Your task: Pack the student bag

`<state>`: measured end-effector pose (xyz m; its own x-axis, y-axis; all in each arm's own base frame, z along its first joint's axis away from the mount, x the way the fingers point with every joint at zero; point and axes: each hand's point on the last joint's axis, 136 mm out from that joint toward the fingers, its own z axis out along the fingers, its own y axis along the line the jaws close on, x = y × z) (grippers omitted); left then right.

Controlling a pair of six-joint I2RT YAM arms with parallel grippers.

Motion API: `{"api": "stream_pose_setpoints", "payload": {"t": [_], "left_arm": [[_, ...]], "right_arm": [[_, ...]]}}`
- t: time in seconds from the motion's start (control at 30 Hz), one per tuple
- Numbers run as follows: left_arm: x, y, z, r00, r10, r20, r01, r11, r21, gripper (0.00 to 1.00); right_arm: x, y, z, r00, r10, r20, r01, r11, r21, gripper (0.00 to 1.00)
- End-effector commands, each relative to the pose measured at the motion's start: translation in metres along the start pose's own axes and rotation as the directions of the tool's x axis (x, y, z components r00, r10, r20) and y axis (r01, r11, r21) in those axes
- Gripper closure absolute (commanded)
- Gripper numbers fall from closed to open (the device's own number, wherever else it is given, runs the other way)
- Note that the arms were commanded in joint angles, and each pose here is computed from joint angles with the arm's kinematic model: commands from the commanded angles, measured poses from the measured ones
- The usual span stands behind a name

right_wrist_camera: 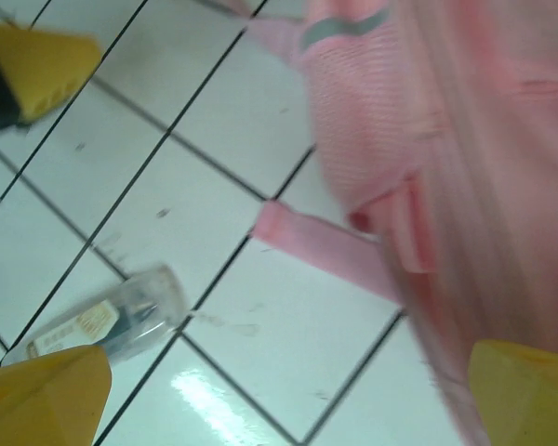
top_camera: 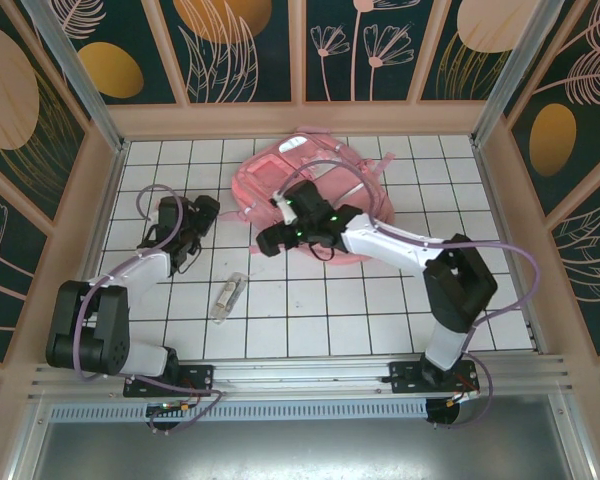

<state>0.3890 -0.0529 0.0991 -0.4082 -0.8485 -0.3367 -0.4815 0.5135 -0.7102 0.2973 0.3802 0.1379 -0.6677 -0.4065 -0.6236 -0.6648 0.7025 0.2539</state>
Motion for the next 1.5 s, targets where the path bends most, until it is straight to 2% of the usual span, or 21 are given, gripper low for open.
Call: {"api": "stream_pose_setpoints", "payload": {"t": [0.0, 0.13, 0.2, 0.4, 0.57, 0.8, 1.03, 1.13, 1.3, 1.47], "left_arm": [[-0.024, -0.002, -0.003, 0.998, 0.052, 0.046, -0.053, 0.998, 0.014, 0.01], [-0.039, -0.006, -0.003, 0.996, 0.055, 0.077, -0.058, 0.998, 0.032, 0.01], [-0.046, -0.009, -0.005, 0.992, 0.075, 0.098, -0.078, 0.996, 0.030, 0.01], [-0.079, -0.005, -0.008, 0.991, 0.047, 0.127, -0.053, 0.998, 0.044, 0.01], [-0.089, -0.011, -0.016, 0.985, 0.061, 0.159, -0.070, 0.996, 0.054, 0.01], [-0.085, -0.010, -0.023, 0.986, 0.055, 0.159, -0.067, 0.995, 0.073, 0.01], [-0.086, -0.011, -0.027, 0.984, 0.063, 0.165, -0.075, 0.995, 0.070, 0.01], [-0.088, -0.011, -0.026, 0.985, 0.058, 0.165, -0.070, 0.995, 0.071, 0.01], [-0.093, -0.005, -0.025, 0.985, 0.049, 0.166, -0.060, 0.996, 0.059, 0.01], [-0.098, -0.007, -0.028, 0.982, 0.041, 0.182, -0.053, 0.996, 0.066, 0.01]], "right_arm": [[0.025, 0.029, 0.013, 0.991, -0.057, -0.125, 0.051, 0.998, -0.045, 0.01], [0.054, 0.074, 0.028, 0.972, -0.068, -0.226, 0.041, 0.992, -0.123, 0.01], [0.068, 0.096, 0.034, 0.961, -0.042, -0.275, -0.013, 0.980, -0.196, 0.01], [0.086, 0.108, 0.063, 0.921, 0.103, -0.376, -0.184, 0.965, -0.187, 0.04], [0.088, 0.121, 0.082, 0.898, 0.143, -0.416, -0.237, 0.954, -0.184, 0.06], [0.066, 0.110, 0.117, 0.919, 0.130, -0.372, -0.164, 0.985, -0.062, 0.08], [0.027, 0.137, 0.141, 0.961, 0.017, -0.278, -0.022, 1.000, -0.014, 0.07], [0.041, 0.143, 0.146, 0.953, -0.028, -0.302, 0.033, 0.999, 0.010, 0.07], [0.068, 0.117, 0.133, 0.942, -0.102, -0.319, 0.170, 0.966, 0.194, 0.04], [0.081, 0.110, 0.117, 0.935, -0.174, -0.310, 0.270, 0.916, 0.298, 0.01]]}}
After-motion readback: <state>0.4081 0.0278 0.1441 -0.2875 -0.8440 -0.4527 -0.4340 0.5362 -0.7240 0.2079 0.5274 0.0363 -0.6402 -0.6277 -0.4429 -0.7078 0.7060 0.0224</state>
